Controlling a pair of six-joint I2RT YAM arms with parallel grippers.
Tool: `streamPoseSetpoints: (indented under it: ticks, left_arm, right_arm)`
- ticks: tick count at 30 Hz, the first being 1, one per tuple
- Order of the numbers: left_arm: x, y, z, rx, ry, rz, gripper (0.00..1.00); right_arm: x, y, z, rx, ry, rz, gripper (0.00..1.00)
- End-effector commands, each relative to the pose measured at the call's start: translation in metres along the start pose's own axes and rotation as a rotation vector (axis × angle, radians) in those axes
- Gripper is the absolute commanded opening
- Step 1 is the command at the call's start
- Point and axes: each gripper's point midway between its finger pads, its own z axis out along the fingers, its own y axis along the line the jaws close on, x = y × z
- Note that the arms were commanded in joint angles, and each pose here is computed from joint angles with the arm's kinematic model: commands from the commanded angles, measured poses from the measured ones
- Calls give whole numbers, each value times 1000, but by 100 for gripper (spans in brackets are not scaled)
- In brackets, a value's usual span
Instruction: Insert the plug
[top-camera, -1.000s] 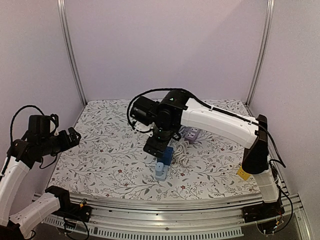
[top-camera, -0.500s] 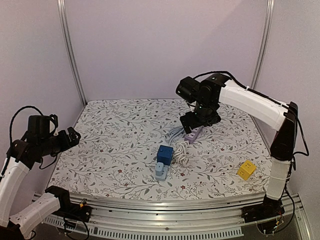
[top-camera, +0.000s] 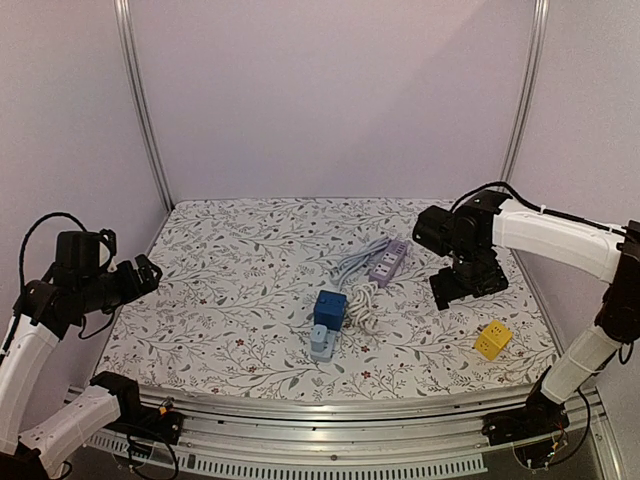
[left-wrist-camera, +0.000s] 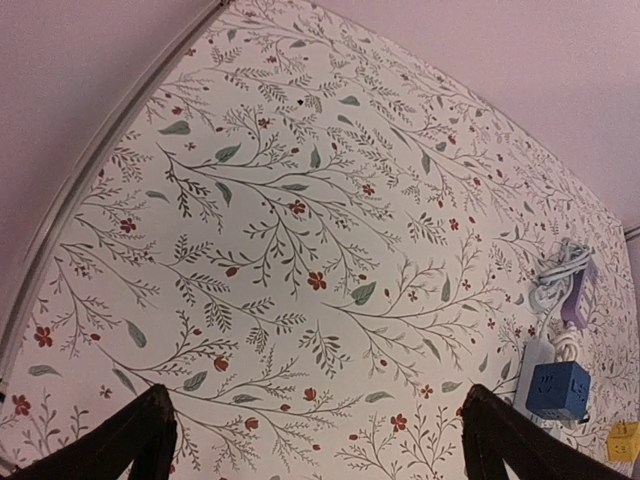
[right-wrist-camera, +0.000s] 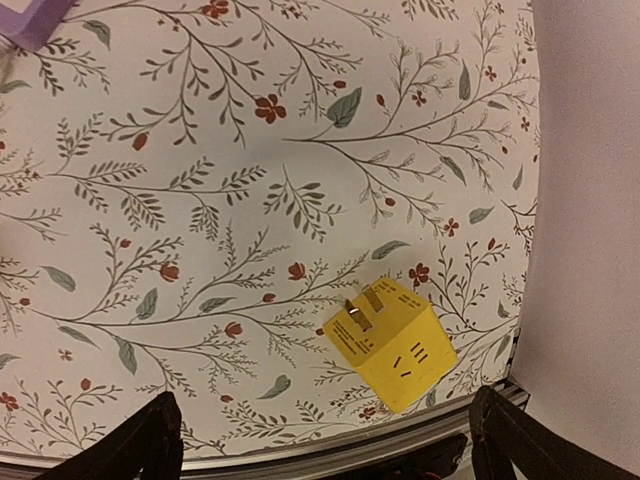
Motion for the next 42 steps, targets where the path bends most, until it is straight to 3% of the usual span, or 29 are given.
streamPoseSetpoints:
  ticks: [1,5,11,21,37,42]
  left_arm:
    - [4,-1,1,11,5,14,100]
    - [4,-1,0,15,3,19,100]
    - [3,-2,-1,20,-4,25,100]
    - [2,-3,-3,26,-7,31,100]
    - [4,-3,-1,26,2,34,100]
    - [4,-3,0,24,3,34,100]
  right_arm:
    - [17,-27,25,65,71,35,99]
    - [27,-35,43,79,144,10,99]
    - [34,-37,66,165,265,-161,99]
    - [51,-10,93,11,440,-327,99]
    - [64,-30,109,-12,568,-252,99]
    - [68,-33,115,22,599,-259,93]
